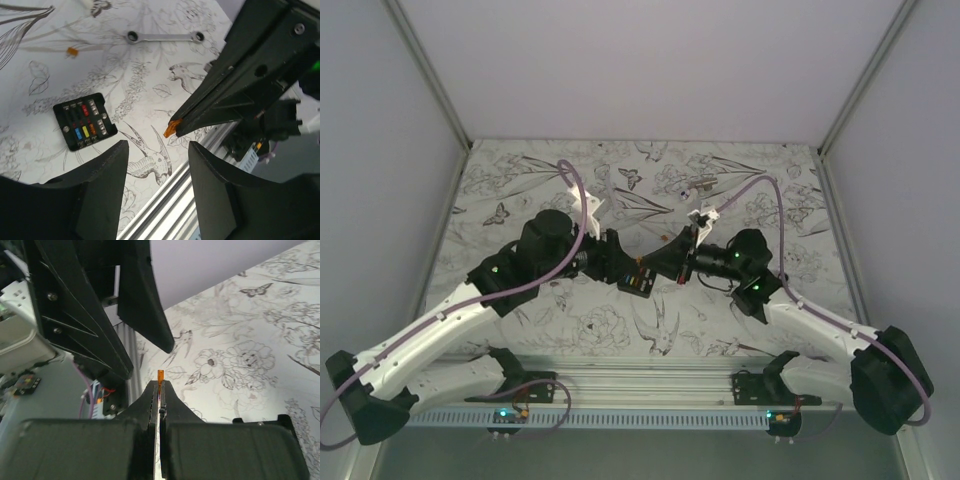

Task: Snap on the fuse box
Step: Pick up the fuse from the center of the board.

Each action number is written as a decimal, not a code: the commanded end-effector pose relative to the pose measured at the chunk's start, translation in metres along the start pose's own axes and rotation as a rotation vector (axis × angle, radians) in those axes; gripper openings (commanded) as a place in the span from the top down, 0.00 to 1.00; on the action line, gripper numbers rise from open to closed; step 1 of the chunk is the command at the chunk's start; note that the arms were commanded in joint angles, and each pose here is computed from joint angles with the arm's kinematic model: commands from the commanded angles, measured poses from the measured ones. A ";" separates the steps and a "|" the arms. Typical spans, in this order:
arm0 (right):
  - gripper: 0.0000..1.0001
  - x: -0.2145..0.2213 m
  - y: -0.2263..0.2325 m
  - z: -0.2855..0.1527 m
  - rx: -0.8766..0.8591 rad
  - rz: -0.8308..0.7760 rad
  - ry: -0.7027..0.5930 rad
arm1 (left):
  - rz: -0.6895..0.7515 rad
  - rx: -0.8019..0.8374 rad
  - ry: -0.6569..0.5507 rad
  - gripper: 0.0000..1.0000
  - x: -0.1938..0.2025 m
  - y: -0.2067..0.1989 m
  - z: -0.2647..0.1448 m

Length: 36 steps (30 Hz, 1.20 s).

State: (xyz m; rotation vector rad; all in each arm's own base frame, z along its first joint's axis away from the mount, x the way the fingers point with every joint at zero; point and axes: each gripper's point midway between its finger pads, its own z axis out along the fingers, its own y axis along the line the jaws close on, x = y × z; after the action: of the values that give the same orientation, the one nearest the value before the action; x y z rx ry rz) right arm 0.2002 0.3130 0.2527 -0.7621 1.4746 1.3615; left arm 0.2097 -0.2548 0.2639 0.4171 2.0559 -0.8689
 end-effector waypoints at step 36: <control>1.00 -0.012 0.059 -0.010 -0.343 -0.009 0.086 | 0.259 0.438 0.065 0.88 0.023 -0.055 0.010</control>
State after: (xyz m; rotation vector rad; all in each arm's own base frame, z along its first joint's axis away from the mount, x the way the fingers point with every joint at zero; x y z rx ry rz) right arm 0.1610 0.3071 0.2664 -0.9787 1.4099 1.5776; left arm 0.1682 -0.2920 0.2502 0.9154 1.8933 -1.1203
